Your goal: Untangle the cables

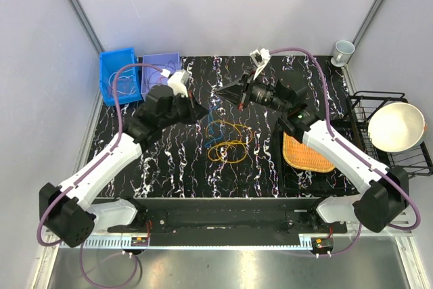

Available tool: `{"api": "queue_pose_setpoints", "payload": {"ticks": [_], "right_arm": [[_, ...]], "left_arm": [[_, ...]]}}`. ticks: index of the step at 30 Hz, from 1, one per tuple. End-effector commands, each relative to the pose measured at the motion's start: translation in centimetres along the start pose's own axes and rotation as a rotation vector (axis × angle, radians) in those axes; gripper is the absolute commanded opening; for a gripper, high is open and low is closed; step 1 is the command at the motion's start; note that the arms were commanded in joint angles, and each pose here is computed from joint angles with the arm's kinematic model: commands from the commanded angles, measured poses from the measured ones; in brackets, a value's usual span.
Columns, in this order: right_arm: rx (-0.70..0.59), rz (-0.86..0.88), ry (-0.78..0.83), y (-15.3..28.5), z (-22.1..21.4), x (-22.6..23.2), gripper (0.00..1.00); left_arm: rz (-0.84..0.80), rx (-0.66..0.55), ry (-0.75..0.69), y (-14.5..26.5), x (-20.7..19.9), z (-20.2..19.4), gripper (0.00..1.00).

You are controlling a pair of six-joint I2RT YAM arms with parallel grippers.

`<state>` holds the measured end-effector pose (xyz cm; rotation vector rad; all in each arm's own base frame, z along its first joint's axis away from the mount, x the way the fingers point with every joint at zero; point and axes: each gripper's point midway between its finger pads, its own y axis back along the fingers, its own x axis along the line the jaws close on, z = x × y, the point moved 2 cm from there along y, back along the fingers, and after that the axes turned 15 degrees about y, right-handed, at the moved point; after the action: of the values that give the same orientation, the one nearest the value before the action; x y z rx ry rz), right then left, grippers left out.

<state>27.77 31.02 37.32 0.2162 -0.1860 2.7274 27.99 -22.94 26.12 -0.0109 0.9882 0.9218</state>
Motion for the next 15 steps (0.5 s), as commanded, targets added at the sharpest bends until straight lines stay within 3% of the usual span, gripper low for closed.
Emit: {"api": "queue_pose_setpoints", "payload": {"ticks": [1, 6, 10, 11, 12, 15], "right_arm": [[-0.250, 0.023, 0.154, 1.0, 10.5, 2.4, 0.00], [-0.284, 0.028, 0.194, 0.5, 12.7, 2.6, 0.00], [-0.266, 0.033, 0.193, -1.4, 12.6, 1.4, 0.00], [-0.263, 0.037, 0.192, -1.7, 12.6, 1.3, 0.00], [-0.274, 0.041, 0.199, -2.0, 13.2, 1.3, 0.00], [-0.260, 0.048, 0.187, -3.9, 12.6, 0.1, 0.00]], "left_arm": [[0.096, 0.086, 0.020, -1.3, 2.8, -3.4, 0.00], [0.185, 0.111, -0.001, -1.0, 4.8, -4.8, 0.07], [0.302, 0.089, -0.035, 0.9, 6.9, -4.9, 0.25], [0.307, 0.092, -0.040, 1.5, 6.9, -5.0, 0.32], [0.349, 0.071, -0.048, 2.4, 7.5, -4.7, 0.54], [0.367, -0.026, -0.070, 6.6, 7.2, -3.4, 0.80]]}}
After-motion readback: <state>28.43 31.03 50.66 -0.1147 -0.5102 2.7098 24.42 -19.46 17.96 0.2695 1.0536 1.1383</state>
